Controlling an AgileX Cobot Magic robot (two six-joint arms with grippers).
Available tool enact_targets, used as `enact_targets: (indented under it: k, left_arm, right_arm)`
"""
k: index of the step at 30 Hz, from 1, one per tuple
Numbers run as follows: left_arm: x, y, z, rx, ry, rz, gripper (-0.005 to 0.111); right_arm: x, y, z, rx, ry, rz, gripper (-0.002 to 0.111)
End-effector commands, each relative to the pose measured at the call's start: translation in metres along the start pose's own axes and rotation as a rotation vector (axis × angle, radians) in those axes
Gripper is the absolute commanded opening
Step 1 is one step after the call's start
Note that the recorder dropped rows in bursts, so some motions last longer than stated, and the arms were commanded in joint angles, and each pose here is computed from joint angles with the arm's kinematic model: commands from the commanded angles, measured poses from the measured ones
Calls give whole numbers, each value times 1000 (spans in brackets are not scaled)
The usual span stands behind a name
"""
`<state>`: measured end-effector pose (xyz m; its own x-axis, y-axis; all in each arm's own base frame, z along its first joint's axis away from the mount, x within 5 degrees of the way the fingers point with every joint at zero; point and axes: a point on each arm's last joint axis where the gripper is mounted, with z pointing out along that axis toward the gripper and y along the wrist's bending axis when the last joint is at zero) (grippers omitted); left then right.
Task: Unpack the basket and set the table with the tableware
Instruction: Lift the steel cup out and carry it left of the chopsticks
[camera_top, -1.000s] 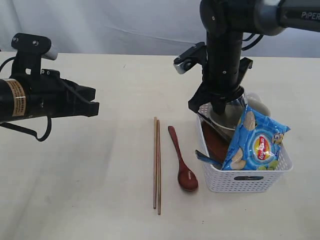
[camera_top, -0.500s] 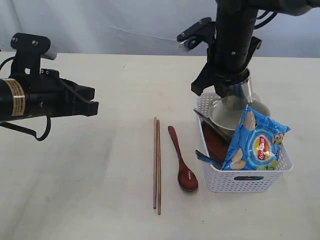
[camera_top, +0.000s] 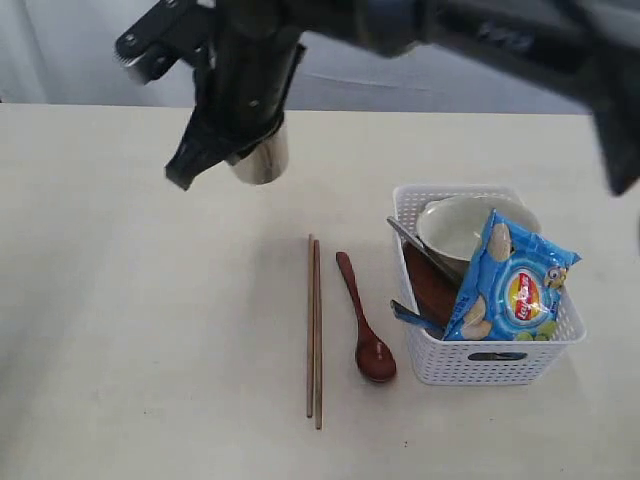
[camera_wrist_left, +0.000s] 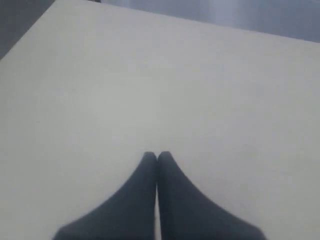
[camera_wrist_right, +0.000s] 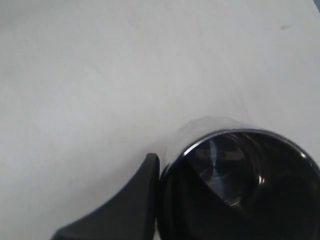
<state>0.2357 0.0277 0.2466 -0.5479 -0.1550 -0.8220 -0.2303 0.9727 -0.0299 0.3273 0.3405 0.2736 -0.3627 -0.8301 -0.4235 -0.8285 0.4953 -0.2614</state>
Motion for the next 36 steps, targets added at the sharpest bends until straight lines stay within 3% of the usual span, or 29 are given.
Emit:
enact_targets:
  k: [1,5,12,36]
  left_arm:
    - [1,2,-2,-9,2,-22,0]
    - [1,2,-2,-9,2,-22,0]
    - [1,1,-2,-3,-3,-22,0]
    - [-1,0,-2,14,-15,-28,0]
  right_arm:
    - [-26,21,53,-4,-89,-31,0]
    - [-36,26,95,-5,-99,-27,0]
    - [-30,31,117,-19,-32,-29,0]
    - [-23,34,124,-42,28,-28,0]
